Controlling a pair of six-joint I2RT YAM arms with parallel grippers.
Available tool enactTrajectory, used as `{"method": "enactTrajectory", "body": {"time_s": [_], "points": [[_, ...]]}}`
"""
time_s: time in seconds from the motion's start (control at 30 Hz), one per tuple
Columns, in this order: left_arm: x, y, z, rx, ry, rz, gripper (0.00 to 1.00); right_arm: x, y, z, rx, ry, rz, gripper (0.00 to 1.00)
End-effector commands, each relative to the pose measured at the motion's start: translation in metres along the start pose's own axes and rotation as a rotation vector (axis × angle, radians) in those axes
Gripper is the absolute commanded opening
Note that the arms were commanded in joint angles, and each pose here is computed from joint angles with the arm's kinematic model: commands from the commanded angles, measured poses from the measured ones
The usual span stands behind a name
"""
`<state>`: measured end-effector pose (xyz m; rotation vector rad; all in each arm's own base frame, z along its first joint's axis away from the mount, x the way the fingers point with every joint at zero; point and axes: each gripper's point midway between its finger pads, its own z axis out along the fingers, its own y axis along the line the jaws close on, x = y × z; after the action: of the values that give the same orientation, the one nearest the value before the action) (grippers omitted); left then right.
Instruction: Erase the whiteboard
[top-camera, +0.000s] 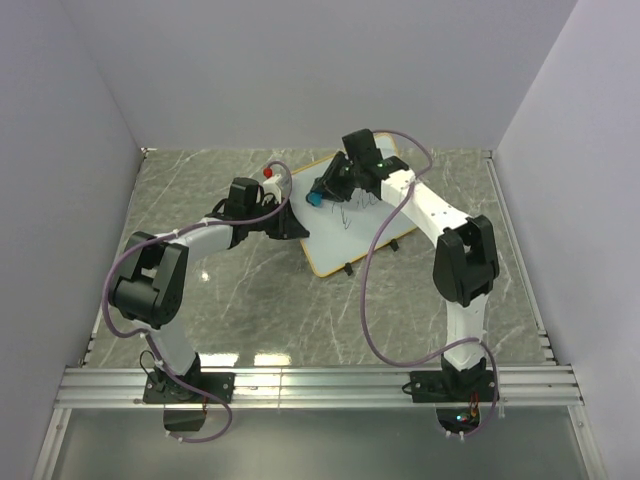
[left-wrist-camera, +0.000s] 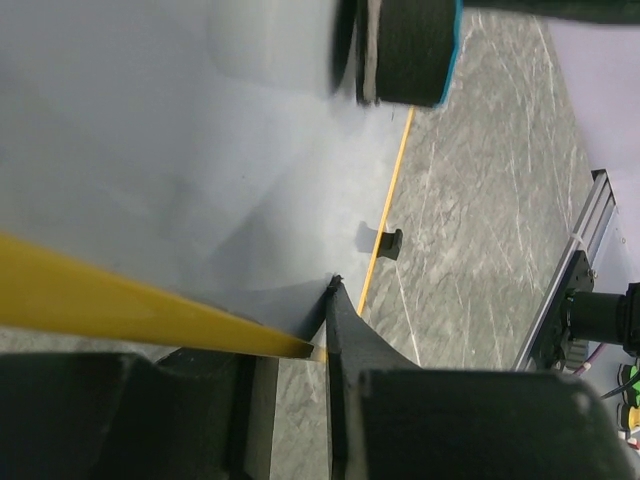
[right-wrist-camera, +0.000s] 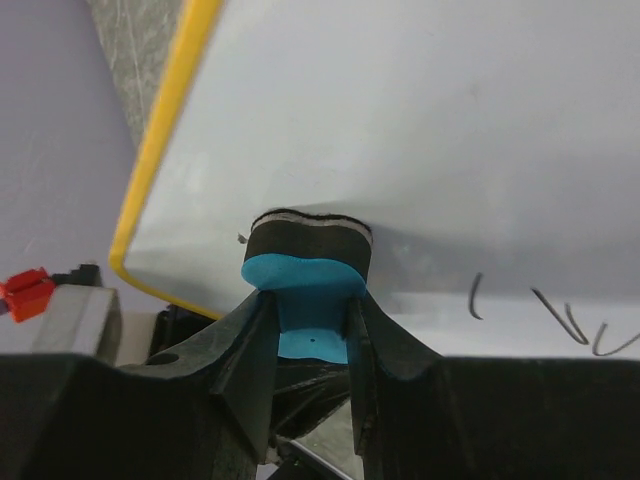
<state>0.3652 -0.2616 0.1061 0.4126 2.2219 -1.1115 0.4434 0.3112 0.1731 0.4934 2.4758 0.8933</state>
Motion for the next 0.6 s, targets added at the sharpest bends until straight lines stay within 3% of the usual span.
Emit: {"method": "enactTrajectory", "body": {"time_s": [0.0,0.33,0.57], "points": [[0.033,0.035,0.002,-0.167,0.079,0.174,0.0,0.013,-0.06,0.016,0.158,0.012,0.024,0.0],[0.032,0.033,0.003,-0.165,0.077,0.18,0.0,0.07,-0.17,0.001,0.38,0.075,0.041,0.0],[0.035,0.034,0.003,-0.172,0.084,0.185,0.0,0.056,-0.16,0.002,0.367,0.062,0.045,0.0]]}}
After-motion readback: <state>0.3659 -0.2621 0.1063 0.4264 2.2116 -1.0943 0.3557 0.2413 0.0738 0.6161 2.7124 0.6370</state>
